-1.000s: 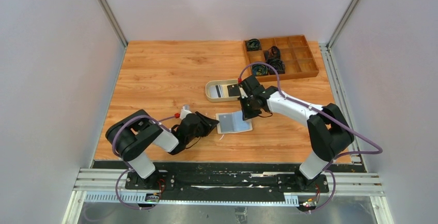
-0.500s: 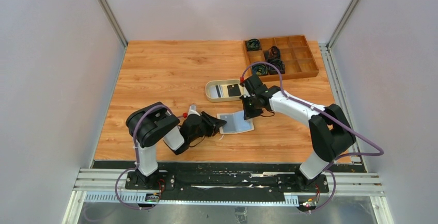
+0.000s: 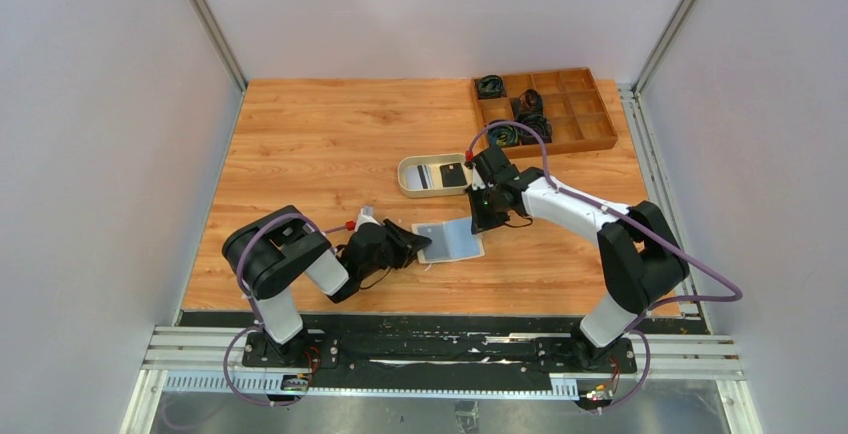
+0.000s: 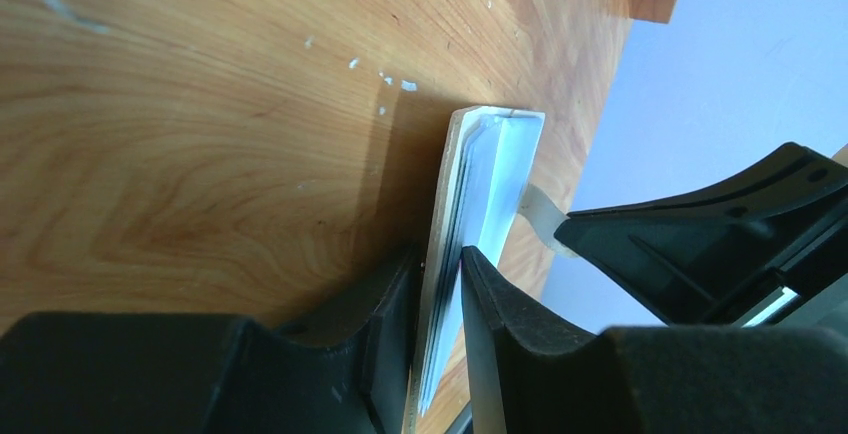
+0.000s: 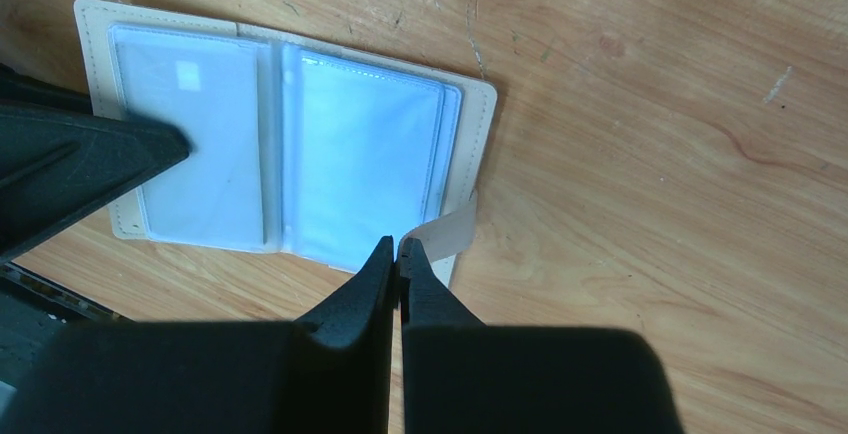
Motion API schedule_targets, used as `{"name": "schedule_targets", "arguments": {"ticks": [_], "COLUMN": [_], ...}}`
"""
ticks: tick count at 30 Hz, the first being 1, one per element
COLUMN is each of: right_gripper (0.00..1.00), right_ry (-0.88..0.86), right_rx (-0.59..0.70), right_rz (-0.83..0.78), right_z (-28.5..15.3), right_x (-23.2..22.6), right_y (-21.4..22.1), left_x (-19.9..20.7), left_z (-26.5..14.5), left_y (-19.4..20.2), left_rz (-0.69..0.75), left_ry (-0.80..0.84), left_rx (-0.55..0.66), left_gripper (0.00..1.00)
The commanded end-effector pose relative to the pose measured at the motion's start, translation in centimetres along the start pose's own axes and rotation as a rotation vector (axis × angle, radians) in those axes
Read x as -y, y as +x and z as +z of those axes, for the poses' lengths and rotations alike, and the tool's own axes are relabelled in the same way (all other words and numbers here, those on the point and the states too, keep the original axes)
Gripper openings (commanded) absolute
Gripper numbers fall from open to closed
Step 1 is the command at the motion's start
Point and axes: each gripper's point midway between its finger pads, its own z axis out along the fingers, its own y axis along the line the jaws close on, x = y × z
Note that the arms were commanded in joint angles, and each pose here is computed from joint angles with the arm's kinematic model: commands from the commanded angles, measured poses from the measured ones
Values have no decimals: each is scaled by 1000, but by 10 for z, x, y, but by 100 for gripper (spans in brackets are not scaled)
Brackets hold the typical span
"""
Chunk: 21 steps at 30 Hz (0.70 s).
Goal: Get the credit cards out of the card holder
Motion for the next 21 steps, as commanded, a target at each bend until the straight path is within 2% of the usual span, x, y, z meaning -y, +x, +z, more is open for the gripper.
{"name": "schedule_targets", "arguments": {"ticks": [1,13,21], "right_gripper": [0,0,0], "right_ry": [-8,-22,-23], "right_rx": [-2,-7,-11], "right_rz": [5,6,7], "right_z": [-3,-1,0], "right_x": [3,1,1], "right_y": [4,3,4], "left_x": [-75,-74,-76], "left_z": [-15,-27,-33], "left_y": [-12,-25,-33], "left_rz": [19,34,38], "left_ry": [-242,-246,-267], "left_rx": [65,128,167], "left_gripper": [33,39,39]}}
